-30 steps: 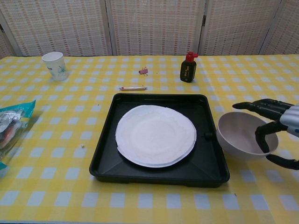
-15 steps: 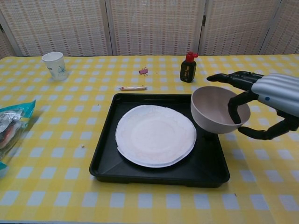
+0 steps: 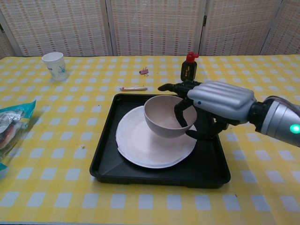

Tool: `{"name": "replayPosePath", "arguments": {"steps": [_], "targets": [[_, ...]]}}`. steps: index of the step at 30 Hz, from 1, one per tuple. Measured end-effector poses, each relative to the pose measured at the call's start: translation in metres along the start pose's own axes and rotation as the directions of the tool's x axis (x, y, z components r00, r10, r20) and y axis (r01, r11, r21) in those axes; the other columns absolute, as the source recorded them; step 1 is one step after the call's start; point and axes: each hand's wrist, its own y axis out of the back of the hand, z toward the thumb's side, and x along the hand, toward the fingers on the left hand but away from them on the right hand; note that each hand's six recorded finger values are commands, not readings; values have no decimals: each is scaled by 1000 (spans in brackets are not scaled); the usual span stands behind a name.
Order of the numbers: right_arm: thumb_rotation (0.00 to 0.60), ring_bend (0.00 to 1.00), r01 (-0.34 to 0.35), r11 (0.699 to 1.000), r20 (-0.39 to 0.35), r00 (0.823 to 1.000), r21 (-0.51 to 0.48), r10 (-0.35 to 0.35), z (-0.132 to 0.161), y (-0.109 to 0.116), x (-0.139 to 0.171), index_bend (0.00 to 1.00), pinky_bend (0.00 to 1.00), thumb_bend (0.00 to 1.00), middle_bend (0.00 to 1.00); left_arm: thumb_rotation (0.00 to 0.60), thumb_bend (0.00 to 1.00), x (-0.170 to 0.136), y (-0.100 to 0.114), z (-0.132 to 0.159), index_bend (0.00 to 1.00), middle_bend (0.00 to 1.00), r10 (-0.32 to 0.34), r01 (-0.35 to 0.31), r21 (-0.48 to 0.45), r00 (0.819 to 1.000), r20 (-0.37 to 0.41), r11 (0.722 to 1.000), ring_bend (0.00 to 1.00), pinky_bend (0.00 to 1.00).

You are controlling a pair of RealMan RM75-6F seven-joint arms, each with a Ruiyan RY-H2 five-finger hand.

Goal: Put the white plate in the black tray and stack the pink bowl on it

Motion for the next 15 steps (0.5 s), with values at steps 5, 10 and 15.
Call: {"name": "replayPosePath", "arguments": {"steps": [5, 10, 15], "targets": [[600, 0, -13, 1000, 11, 1000, -4, 13, 0, -6, -10, 626, 0, 449, 0, 600, 280, -1, 3, -1, 0, 0, 7, -7, -6, 1000, -1, 1000, 34, 15], [600, 0, -18, 1000, 17, 1000, -6, 19, 0, -8, -17, 626, 0, 450, 0, 600, 281, -1, 3, -1, 0, 0, 4, -4, -11, 1000, 3, 1000, 34, 15], [600, 0, -29, 1000, 17, 999, -4, 29, 2, -11, -23, 626, 0, 450, 0, 600, 280, -2, 2, 0, 0, 0, -2, 2, -13, 1000, 8, 1000, 34, 15]]}}
